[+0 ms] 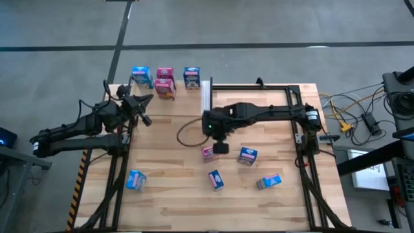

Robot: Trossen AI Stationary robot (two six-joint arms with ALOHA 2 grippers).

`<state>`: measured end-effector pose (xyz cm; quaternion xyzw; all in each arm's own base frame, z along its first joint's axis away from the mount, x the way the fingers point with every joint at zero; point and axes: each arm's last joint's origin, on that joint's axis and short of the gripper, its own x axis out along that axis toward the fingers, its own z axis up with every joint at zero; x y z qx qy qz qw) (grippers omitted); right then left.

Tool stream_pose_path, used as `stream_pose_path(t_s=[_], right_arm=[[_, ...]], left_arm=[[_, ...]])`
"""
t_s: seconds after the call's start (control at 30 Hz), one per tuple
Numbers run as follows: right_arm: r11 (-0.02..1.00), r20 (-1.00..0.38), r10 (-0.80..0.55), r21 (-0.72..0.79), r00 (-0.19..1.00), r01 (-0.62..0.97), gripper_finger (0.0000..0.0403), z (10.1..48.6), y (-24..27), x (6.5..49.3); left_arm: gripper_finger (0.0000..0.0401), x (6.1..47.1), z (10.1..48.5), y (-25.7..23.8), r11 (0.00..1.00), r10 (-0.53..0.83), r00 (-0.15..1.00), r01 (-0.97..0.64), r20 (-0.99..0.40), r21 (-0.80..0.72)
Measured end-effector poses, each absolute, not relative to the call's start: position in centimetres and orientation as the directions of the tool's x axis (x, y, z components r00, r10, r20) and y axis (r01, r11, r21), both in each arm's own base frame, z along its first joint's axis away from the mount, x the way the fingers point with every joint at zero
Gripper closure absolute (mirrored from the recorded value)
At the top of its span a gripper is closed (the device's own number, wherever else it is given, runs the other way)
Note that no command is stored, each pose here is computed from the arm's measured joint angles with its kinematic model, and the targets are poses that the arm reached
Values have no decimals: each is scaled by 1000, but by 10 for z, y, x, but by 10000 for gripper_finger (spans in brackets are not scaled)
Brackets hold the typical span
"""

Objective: Stack cereal on shelf
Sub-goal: Put the top blue cereal box on the shelf

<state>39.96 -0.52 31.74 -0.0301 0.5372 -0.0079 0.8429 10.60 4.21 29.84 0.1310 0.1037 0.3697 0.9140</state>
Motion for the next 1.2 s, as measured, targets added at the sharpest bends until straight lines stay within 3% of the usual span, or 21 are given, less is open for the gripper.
stream_pose_path(t_s=[0.23, 0.33, 0.7, 0.93, 1.07, 1.2], right_arm=[[995, -991, 35, 47, 128, 93, 394, 309, 16, 371], [992, -997, 37, 46, 71, 118, 394, 310, 23, 363], [988, -986, 45, 68, 163, 138, 394, 317, 45, 332], [966, -985, -11, 33, 169, 255, 388, 304, 41, 302], [940, -990, -13, 36, 141, 340, 357, 295, 39, 285], [923, -986, -6, 59, 167, 380, 299, 289, 39, 275]], left_arm=[[401, 106, 298, 42, 694, 703, 705, -651, -92, 309], [401, 106, 298, 42, 695, 703, 705, -652, -92, 302], [401, 106, 298, 42, 696, 702, 705, -650, -100, 305], [401, 106, 298, 42, 696, 702, 705, -651, -98, 305], [401, 106, 298, 42, 696, 702, 705, -651, -98, 305], [401, 106, 298, 42, 696, 702, 705, -650, -98, 305]])
